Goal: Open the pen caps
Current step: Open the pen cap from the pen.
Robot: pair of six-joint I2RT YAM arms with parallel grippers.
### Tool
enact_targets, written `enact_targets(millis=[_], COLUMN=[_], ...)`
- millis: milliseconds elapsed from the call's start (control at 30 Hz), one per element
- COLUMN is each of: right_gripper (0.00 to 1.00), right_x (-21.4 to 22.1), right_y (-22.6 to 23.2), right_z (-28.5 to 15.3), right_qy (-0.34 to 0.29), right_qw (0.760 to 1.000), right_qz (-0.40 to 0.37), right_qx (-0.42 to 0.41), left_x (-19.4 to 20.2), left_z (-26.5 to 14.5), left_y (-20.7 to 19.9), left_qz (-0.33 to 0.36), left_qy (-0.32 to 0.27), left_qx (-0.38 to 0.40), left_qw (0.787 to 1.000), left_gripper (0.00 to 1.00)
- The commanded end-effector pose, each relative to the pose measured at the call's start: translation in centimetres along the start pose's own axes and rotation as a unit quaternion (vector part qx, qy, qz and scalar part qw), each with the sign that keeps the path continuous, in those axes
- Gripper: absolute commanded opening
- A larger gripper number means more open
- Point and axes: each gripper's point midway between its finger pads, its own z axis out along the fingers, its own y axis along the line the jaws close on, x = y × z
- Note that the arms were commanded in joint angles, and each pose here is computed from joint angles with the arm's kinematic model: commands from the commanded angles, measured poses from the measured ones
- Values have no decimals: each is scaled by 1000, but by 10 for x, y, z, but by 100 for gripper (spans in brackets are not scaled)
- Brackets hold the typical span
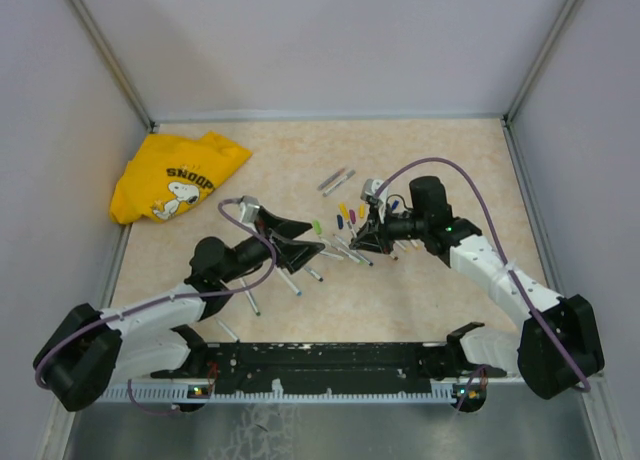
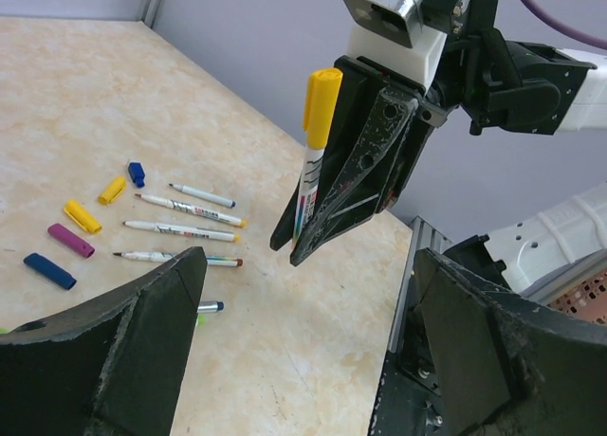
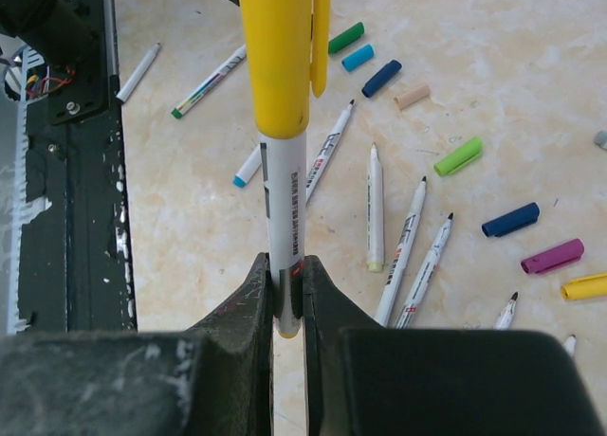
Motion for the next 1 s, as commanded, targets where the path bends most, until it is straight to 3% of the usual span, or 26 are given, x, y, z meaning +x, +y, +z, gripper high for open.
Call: enact_targets(millis=[0, 467, 567, 733, 967], right_gripper=[0, 0, 0, 0, 0], right_x=[-25, -22, -23, -22, -21], right_y=[-4, -4, -4, -4, -4], right_z=[-2, 0, 0, 0, 1], right_qy=[-21, -17, -17, -16, -13], right_qw=[999, 999, 999, 999, 1000], right_qz=[-33, -27, -27, -26, -24], right_qx=[-2, -8, -8, -9, -10], left_x=[-18, -27, -26, -22, -16], left_z=[8, 47, 59, 71, 82], left_y=[-9, -5, -3, 1, -3], left_qz=[15, 30, 23, 3, -19], left_qy=[-17, 3, 14, 22, 32], left_qx=[21, 35, 38, 38, 47], left_qw=[1000, 999, 999, 999, 998], left_gripper=[95, 91, 84, 58, 50])
